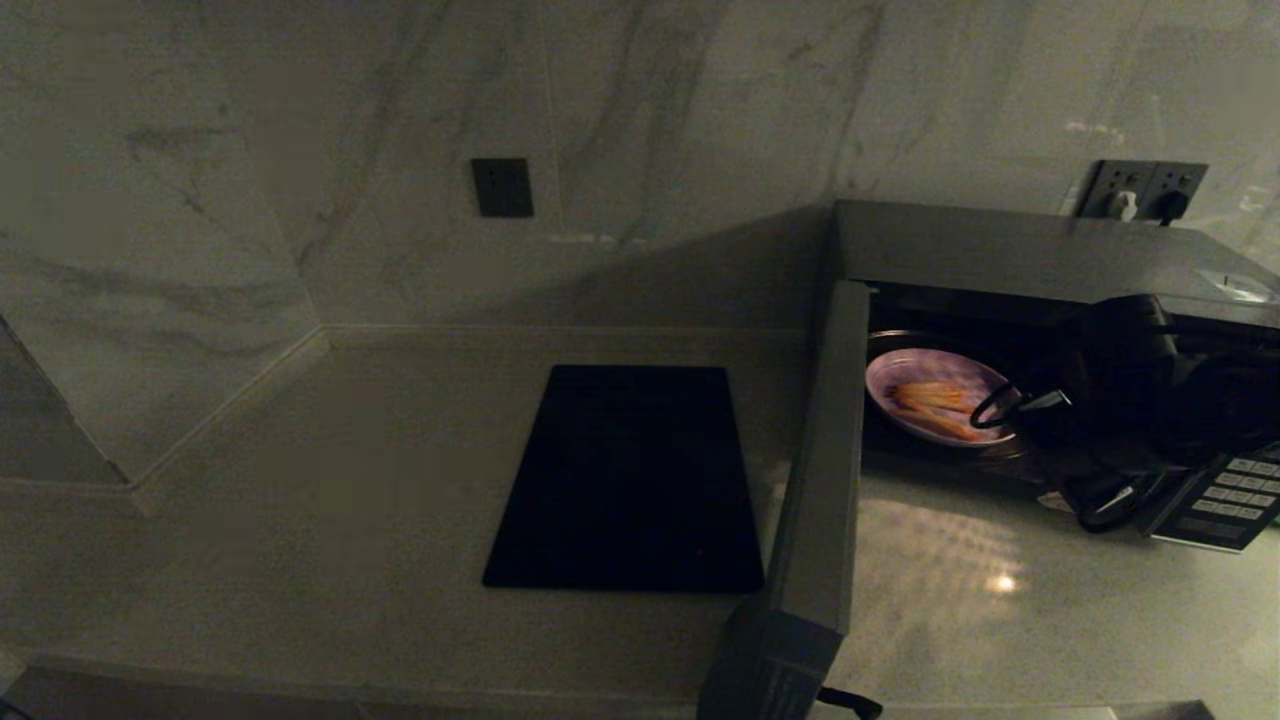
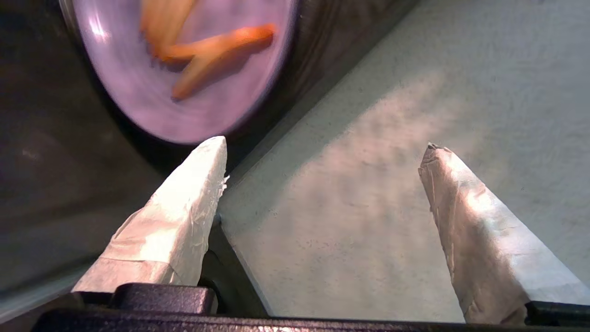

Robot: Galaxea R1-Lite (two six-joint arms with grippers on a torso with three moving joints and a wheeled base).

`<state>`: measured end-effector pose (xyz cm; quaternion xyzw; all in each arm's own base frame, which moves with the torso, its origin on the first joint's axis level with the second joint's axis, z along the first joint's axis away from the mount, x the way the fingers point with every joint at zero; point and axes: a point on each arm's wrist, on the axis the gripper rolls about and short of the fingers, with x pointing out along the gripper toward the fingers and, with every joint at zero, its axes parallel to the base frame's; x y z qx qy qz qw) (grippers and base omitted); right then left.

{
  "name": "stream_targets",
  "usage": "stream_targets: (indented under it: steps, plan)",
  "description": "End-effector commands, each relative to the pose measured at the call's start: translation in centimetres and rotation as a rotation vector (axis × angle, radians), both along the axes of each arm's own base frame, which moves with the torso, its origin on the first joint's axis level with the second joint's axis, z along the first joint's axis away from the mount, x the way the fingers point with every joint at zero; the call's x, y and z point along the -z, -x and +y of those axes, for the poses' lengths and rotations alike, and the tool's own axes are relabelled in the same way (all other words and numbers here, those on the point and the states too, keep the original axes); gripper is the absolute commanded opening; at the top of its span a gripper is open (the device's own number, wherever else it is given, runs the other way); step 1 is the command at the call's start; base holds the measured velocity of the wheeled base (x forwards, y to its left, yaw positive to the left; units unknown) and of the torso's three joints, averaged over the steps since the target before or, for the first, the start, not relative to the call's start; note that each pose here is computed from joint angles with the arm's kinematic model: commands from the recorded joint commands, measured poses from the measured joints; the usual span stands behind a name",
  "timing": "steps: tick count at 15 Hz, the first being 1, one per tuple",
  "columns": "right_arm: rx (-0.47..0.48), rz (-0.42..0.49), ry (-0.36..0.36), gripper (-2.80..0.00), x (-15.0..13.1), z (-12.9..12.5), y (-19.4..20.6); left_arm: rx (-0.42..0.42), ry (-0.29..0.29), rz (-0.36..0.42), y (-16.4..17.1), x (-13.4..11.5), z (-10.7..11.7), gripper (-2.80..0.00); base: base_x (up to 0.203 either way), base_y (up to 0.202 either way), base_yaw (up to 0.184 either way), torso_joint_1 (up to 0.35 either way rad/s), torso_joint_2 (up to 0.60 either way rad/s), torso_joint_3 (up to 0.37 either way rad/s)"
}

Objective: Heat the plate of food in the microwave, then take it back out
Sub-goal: Take the plate out of the microwave

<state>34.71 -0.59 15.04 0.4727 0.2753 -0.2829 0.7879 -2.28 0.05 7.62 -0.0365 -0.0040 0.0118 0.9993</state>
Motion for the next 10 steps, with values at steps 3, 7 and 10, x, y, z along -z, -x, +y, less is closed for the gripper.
stream_targets:
  steps: [3,7,10]
  plan:
    - [0.015,-0.044,-0.005,0.00,1.7,0.4,-1.1,-0.001,0.001,0.001,0.0,0.0,0.0,-2.80,0.000,0.000,0.000,0.000,0.00,0.000]
    - [0.067,-0.043,0.027,0.00,3.8,0.3,-1.6,-0.001,0.001,0.000,0.0,0.0,0.0,-2.80,0.000,0.000,0.000,0.000,0.00,0.000]
    - [0.086,-0.056,0.016,0.00,4.1,0.4,-2.0,-0.001,0.001,0.000,0.0,0.0,0.0,-2.80,0.000,0.000,0.000,0.000,0.00,0.000]
